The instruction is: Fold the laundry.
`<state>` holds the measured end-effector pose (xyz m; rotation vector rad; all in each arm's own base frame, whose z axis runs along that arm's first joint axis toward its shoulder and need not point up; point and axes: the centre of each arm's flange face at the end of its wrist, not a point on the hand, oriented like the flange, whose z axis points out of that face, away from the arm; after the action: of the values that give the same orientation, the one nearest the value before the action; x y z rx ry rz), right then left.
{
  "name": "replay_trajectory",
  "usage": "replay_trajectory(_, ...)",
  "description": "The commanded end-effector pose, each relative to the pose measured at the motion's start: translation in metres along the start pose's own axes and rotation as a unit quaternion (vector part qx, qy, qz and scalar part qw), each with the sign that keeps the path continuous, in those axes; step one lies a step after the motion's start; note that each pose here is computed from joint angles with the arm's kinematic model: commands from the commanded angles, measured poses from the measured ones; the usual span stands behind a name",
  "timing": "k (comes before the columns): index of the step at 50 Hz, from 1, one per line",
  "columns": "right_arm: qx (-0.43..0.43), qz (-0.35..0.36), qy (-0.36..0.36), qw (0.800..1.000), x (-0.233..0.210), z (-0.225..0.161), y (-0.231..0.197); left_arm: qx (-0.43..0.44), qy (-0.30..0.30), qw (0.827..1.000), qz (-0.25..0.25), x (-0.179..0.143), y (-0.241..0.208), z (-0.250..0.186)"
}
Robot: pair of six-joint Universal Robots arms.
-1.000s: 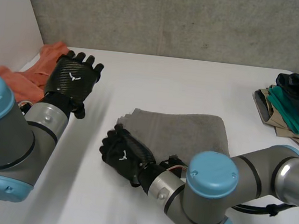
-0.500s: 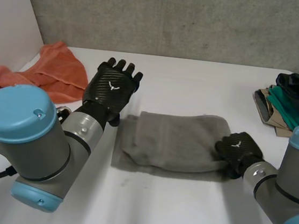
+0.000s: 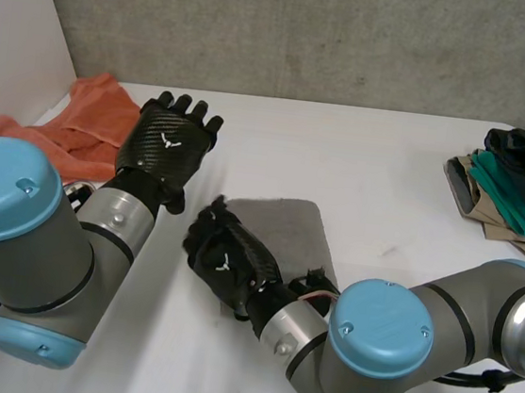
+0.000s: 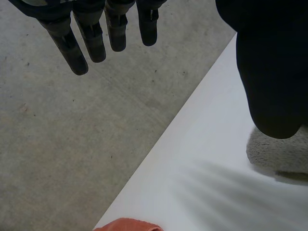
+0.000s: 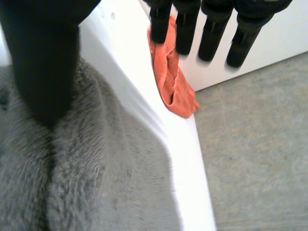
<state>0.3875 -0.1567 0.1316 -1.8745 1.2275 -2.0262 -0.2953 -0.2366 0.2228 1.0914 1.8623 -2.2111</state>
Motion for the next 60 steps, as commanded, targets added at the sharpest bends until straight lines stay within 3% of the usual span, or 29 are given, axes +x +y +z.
replay_trajectory(1,-0.026,0.160,0.089,0.983,0.067,-0.020,0.004,0.019,-0.002,0.999,-0.033,0.000,-0.010,0.006)
replay_trajectory(4,-0.034,0.246,0.124,0.961,0.101,-0.034,0.010,0.036,-0.001,0.996,-0.078,0.001,-0.021,0.012)
replay_trajectory(8,-0.081,0.405,0.134,0.901,0.127,-0.050,0.033,0.041,0.028,0.988,-0.145,0.020,-0.029,0.018)
replay_trajectory(12,-0.116,0.462,0.141,0.868,0.146,-0.054,0.053,0.019,0.074,0.979,-0.189,0.049,-0.032,0.020)
replay_trajectory(20,-0.189,0.499,0.073,0.843,0.125,-0.028,0.091,-0.104,0.125,0.962,-0.219,0.093,0.009,0.022)
replay_trajectory(26,-0.214,0.520,0.021,0.827,0.101,-0.014,0.110,-0.175,0.099,0.960,-0.194,0.100,0.040,0.016)
replay_trajectory(32,-0.252,0.474,0.017,0.843,0.086,-0.010,0.131,-0.217,0.091,0.960,-0.152,0.099,0.054,0.007)
replay_trajectory(40,-0.280,0.385,0.057,0.878,0.106,-0.018,0.126,-0.220,0.103,0.962,-0.127,0.096,0.049,0.002)
replay_trajectory(49,-0.218,0.348,0.082,0.908,0.109,-0.029,0.084,-0.064,0.077,0.980,-0.174,0.036,-0.032,0.019)
replay_trajectory(54,-0.149,0.310,0.092,0.934,0.087,-0.043,0.048,0.018,0.132,0.973,-0.187,0.015,-0.063,0.020)
replay_trajectory(60,-0.126,0.296,0.059,0.945,0.039,-0.049,0.038,0.072,0.231,0.952,-0.189,0.009,-0.078,0.017)
